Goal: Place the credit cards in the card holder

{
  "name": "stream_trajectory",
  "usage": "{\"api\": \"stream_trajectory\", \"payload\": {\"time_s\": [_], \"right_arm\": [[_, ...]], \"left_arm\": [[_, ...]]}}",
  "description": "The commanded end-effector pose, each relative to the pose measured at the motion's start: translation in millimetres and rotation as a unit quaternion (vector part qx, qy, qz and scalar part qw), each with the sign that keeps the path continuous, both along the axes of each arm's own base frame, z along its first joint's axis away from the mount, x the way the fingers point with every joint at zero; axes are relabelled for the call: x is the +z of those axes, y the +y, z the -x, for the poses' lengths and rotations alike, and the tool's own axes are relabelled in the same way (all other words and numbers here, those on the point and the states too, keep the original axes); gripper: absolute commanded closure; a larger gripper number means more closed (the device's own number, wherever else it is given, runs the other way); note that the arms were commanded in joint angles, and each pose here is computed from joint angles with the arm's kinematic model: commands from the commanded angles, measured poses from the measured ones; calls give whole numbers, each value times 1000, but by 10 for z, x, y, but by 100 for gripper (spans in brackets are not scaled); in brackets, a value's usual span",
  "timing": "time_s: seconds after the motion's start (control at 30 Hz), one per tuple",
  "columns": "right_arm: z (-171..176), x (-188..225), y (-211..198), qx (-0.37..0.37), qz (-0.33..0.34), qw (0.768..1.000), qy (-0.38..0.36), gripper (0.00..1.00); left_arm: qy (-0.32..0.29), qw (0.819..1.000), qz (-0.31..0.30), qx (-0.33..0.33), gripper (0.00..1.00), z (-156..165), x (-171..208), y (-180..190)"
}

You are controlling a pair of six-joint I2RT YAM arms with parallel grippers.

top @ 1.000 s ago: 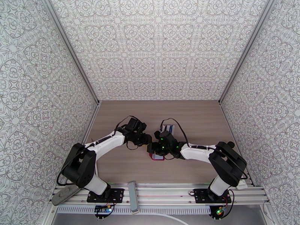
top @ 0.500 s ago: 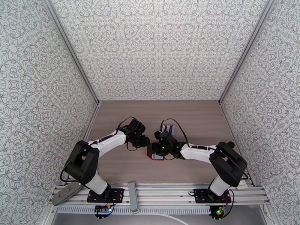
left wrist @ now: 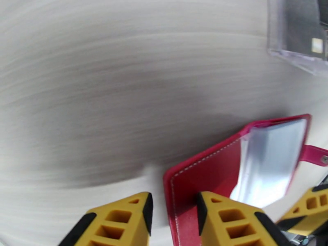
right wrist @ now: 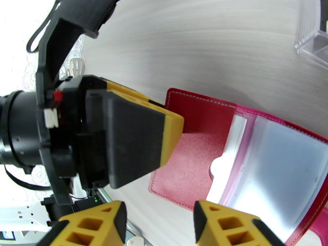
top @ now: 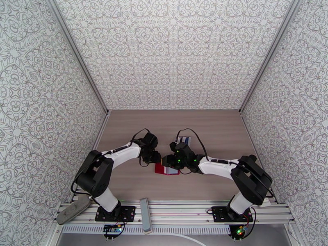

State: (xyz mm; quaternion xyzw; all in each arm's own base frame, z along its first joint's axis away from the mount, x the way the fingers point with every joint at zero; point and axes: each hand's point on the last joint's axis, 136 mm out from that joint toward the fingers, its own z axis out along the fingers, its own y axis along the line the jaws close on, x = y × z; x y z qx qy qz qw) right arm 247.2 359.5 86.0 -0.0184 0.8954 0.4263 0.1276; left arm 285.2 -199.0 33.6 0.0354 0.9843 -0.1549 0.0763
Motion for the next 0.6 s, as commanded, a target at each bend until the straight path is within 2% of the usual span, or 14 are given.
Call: {"api": "stream_trajectory", "payload": {"time_s": [0.0,0.57], "right_arm": [[-52,-66,10,-9,-2,1000,3,57],[-4,-406,11,-4,14,999,31,60]], "left_arm": [[-6,999,-30,-14,65,-34,-80,47],[-1,998,-62,-12,66,-47,-231,131]]}}
